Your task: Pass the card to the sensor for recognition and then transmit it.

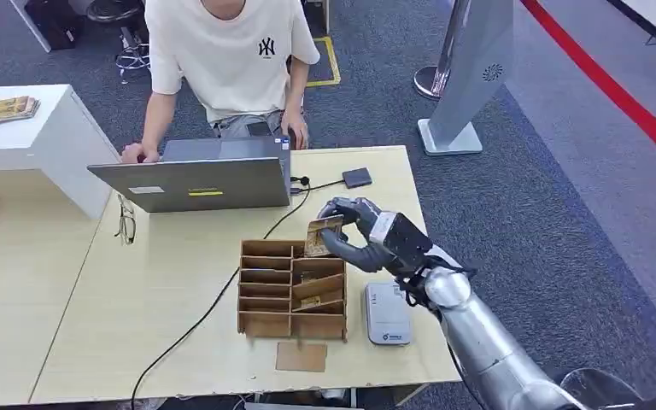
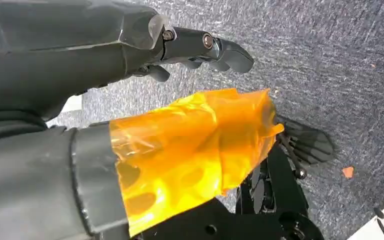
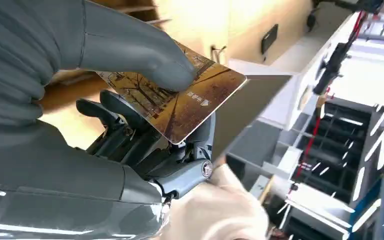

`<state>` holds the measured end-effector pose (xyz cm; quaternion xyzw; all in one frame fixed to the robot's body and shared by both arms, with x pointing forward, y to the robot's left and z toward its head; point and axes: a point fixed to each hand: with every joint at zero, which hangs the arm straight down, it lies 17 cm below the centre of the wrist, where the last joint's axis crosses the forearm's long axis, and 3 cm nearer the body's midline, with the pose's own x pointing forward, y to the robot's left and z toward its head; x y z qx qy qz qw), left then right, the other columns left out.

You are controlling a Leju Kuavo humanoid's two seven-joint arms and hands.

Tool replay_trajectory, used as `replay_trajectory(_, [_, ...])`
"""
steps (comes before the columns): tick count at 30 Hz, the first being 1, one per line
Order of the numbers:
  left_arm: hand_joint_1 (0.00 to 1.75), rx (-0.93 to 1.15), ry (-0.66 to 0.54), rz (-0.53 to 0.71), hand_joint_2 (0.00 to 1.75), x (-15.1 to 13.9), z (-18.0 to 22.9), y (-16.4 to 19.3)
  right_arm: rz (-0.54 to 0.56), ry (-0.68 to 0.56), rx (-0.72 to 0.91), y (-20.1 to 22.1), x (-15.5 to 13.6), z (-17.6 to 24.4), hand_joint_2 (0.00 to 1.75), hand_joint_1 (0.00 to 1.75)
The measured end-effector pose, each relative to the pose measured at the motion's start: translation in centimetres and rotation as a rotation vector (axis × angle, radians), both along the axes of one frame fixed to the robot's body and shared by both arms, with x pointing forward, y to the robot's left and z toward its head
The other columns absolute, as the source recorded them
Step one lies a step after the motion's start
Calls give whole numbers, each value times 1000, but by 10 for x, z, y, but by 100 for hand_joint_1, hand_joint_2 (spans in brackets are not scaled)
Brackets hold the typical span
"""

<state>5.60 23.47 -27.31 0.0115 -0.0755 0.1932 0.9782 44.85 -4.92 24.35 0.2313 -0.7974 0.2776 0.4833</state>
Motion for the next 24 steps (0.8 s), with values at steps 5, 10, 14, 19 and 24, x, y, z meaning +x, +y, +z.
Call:
replay_trajectory(5, [0, 4, -9, -25, 0, 7, -1, 3, 44, -67, -27, 30, 10, 41, 175, 175])
replay_trajectory(10, [0, 5, -10, -63, 0, 11, -3, 5, 64, -87, -64, 58, 24, 73, 175, 175])
replay_trajectory(14, [0, 10, -13, -91, 0, 15, -3, 8, 54, -90, -85, 77, 38, 93, 175, 175])
replay_trajectory(19, [0, 18, -1, -122, 0, 17, -4, 12, -33, -86, -187, 93, 68, 97, 175, 175])
replay_trajectory(24, [0, 20, 3, -149, 0, 19, -5, 15, -140, -67, -272, 95, 97, 91, 175, 175])
